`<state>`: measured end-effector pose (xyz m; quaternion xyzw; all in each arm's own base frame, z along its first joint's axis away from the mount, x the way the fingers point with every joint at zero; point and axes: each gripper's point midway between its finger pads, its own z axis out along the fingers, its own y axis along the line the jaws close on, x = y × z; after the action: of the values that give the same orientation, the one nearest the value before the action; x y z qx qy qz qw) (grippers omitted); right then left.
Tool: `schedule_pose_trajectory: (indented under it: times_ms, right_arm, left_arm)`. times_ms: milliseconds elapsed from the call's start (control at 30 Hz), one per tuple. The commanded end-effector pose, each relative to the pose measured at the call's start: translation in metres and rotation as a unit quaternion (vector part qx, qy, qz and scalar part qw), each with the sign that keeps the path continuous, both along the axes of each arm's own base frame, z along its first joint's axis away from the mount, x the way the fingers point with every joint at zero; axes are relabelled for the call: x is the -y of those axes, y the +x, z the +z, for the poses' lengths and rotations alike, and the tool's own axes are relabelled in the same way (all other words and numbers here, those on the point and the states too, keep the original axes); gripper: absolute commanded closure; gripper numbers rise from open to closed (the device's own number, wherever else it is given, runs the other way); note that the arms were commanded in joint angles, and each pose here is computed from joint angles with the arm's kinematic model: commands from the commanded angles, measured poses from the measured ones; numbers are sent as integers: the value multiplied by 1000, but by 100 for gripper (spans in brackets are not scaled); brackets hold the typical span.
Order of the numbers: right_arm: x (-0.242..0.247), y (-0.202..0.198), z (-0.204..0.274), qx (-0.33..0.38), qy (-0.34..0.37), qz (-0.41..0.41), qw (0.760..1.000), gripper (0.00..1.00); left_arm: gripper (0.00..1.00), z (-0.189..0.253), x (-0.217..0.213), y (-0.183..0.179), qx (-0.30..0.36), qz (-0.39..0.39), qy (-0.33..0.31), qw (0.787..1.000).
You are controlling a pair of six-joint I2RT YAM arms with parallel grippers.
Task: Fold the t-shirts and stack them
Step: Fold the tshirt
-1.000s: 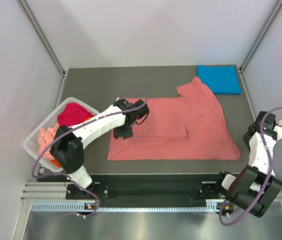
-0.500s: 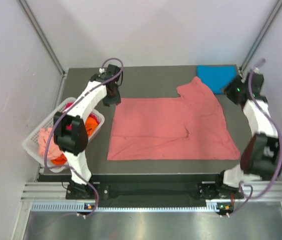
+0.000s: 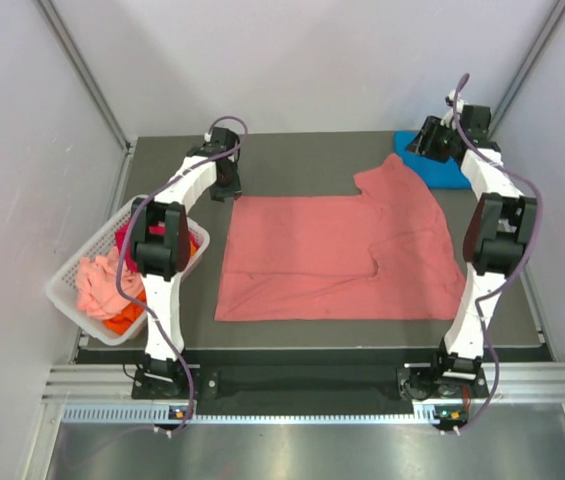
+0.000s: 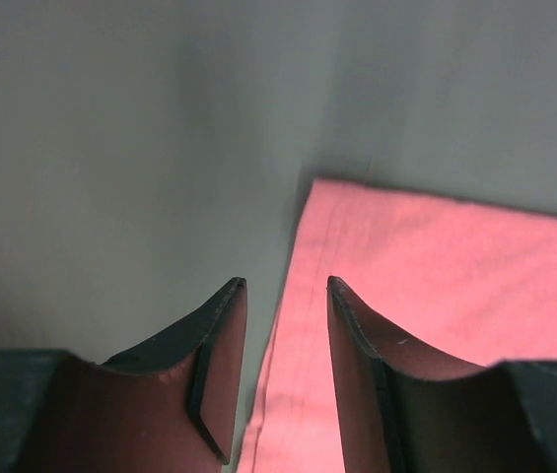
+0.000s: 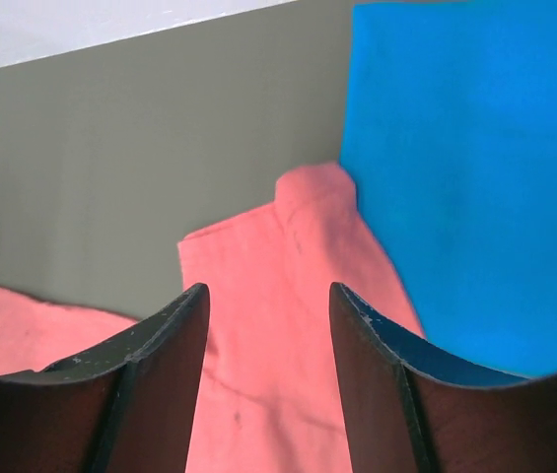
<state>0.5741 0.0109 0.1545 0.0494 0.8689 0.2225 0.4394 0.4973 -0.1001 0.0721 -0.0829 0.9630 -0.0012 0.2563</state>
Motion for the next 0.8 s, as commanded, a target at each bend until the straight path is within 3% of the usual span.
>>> schedule_pose_trajectory:
  times_ms: [0,400,767]
  right_arm:
    - [-6,22,13,36,-17,44,998,48]
    - [-19,60,-22,51,-71,40,995,53]
    - [-20,78,-58,24,-96,9,995,55]
  left_arm:
    - [57,12,6,36,60,-19,-12,998]
    - [59,-35,7,57,42,-34,5,999]
    - [64,-43,7,63,47,-50,13,998]
